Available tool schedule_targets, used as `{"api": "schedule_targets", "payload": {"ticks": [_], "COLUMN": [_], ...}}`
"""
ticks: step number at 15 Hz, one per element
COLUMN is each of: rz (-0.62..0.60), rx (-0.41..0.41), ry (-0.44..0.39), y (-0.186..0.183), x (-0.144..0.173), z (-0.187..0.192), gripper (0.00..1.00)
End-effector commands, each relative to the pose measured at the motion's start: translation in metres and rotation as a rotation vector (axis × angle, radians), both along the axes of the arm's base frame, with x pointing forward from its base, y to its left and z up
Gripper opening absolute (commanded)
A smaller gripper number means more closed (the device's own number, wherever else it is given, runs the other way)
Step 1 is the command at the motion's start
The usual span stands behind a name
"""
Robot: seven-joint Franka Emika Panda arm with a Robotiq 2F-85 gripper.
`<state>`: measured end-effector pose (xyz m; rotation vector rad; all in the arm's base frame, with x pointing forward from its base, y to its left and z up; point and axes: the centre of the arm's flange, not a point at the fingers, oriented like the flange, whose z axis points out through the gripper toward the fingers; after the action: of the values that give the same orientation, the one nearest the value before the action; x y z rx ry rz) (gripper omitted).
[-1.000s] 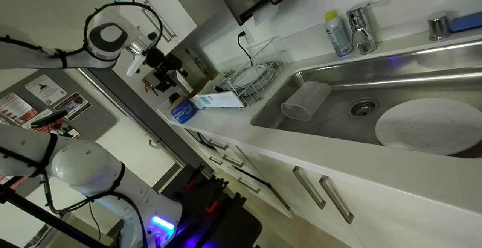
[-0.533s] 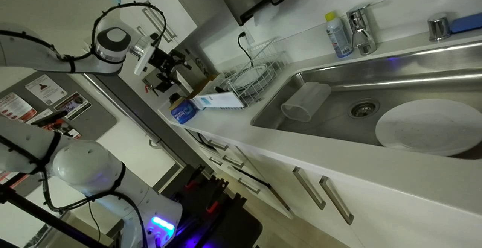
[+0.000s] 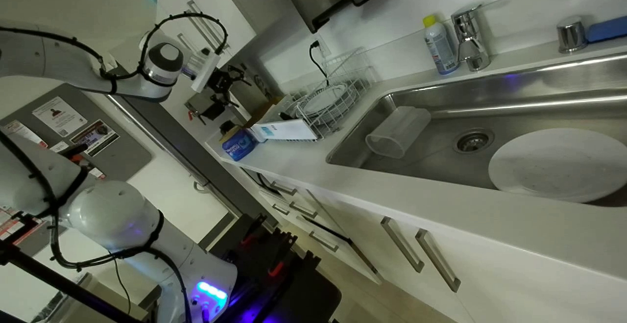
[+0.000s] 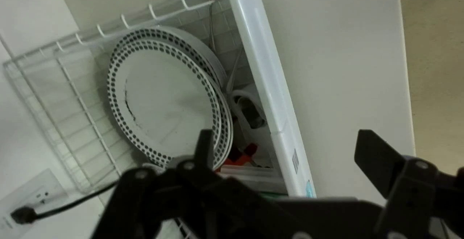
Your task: Take the object from the rack and put it on the counter
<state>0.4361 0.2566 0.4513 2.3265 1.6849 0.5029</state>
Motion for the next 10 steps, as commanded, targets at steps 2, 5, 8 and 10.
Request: {"api": "schedule_targets", "payload": {"ticks": [2, 5, 8, 10], "rz": [0.065, 0.064, 0.114, 0.216], "rx": [0.001, 0.0, -0.055, -0.059], "ry": [-0.005, -0.001, -0.014, -0.013], "y": [0.006, 0.006, 0.005, 0.004], "x": [0.004, 0.004, 0.006, 0.008], "z": [-0.009, -0.011, -0.022, -0.038], "gripper": [1.0, 1.0, 1.0, 1.0]}}
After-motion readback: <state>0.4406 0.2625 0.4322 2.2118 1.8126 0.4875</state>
